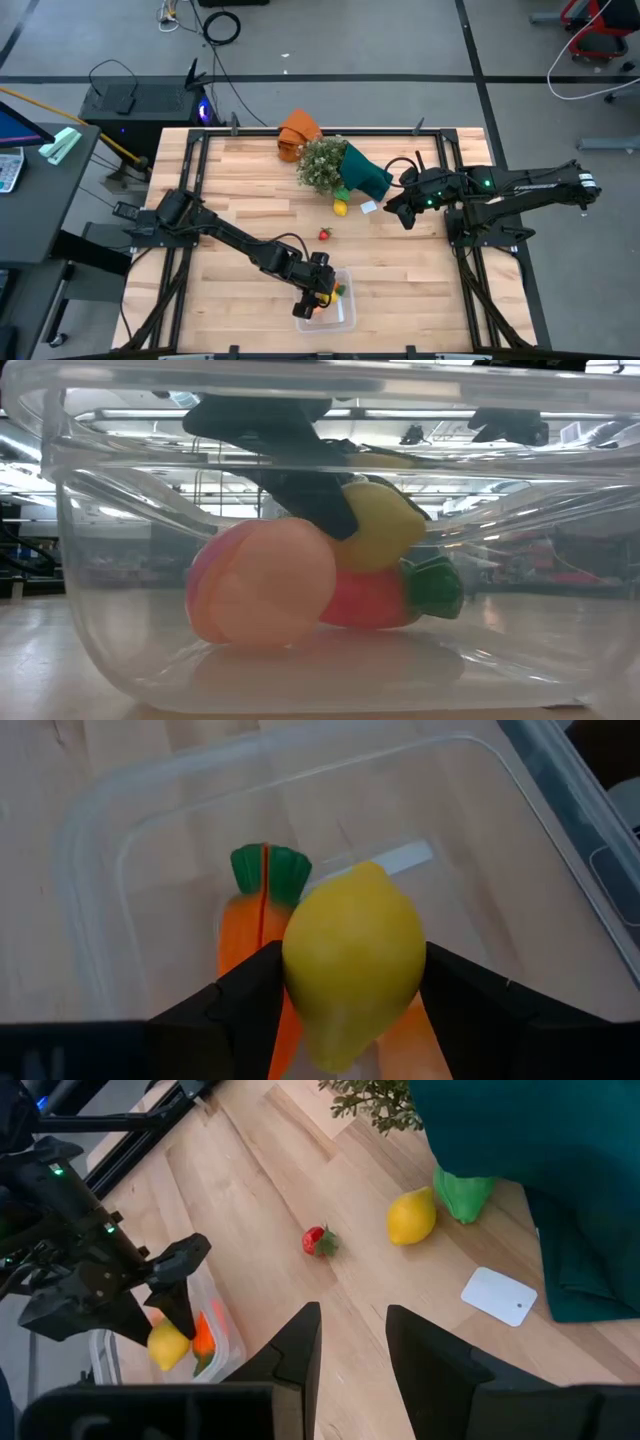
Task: Pick and placing Produce into tupperware
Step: Put the left lemon into the transparent container, then put the pear into the transparent container
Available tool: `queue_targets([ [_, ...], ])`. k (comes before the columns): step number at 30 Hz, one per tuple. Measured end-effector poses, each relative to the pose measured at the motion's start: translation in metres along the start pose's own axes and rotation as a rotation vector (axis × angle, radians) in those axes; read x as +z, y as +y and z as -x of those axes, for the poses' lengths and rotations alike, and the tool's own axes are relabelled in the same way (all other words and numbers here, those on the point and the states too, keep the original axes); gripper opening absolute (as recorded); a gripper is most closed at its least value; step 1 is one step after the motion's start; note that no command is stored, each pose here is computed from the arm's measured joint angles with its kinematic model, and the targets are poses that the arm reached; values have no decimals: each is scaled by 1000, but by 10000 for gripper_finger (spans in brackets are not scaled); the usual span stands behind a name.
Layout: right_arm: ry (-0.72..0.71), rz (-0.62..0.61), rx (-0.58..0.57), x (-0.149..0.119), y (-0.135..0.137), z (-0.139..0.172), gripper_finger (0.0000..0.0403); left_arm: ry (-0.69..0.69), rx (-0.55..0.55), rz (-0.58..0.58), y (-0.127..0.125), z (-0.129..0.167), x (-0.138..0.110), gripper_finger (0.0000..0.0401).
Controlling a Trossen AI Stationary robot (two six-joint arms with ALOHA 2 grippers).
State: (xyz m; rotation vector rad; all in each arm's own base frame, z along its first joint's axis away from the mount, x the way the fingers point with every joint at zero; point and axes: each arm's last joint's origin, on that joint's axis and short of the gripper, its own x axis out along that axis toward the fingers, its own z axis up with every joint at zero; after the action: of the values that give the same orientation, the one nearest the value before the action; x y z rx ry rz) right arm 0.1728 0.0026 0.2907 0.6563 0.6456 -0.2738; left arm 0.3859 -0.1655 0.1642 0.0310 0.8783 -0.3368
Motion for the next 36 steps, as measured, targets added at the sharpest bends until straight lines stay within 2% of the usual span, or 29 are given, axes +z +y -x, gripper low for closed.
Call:
queue_targets([
  [9, 1, 8, 1, 0, 0, 0, 85, 31, 3, 3, 0, -1, -4, 267],
  [18, 4, 8, 1, 0, 0, 0, 85, 27, 3, 7, 0, 0, -3, 265],
  [27, 8, 10, 3, 0, 0, 0, 85, -59, 37, -52, -3, 14, 32, 264],
  [30, 10, 10, 6, -1, 0, 0, 85, -17, 87, -69, 1, 21, 38, 259],
  [32, 15, 12, 10, -1, 0, 0, 85, 23, 130, -42, 9, 25, 40, 256],
  [36, 25, 25, 8, -1, 0, 0, 85, 65, 185, 119, 36, 32, 40, 246],
])
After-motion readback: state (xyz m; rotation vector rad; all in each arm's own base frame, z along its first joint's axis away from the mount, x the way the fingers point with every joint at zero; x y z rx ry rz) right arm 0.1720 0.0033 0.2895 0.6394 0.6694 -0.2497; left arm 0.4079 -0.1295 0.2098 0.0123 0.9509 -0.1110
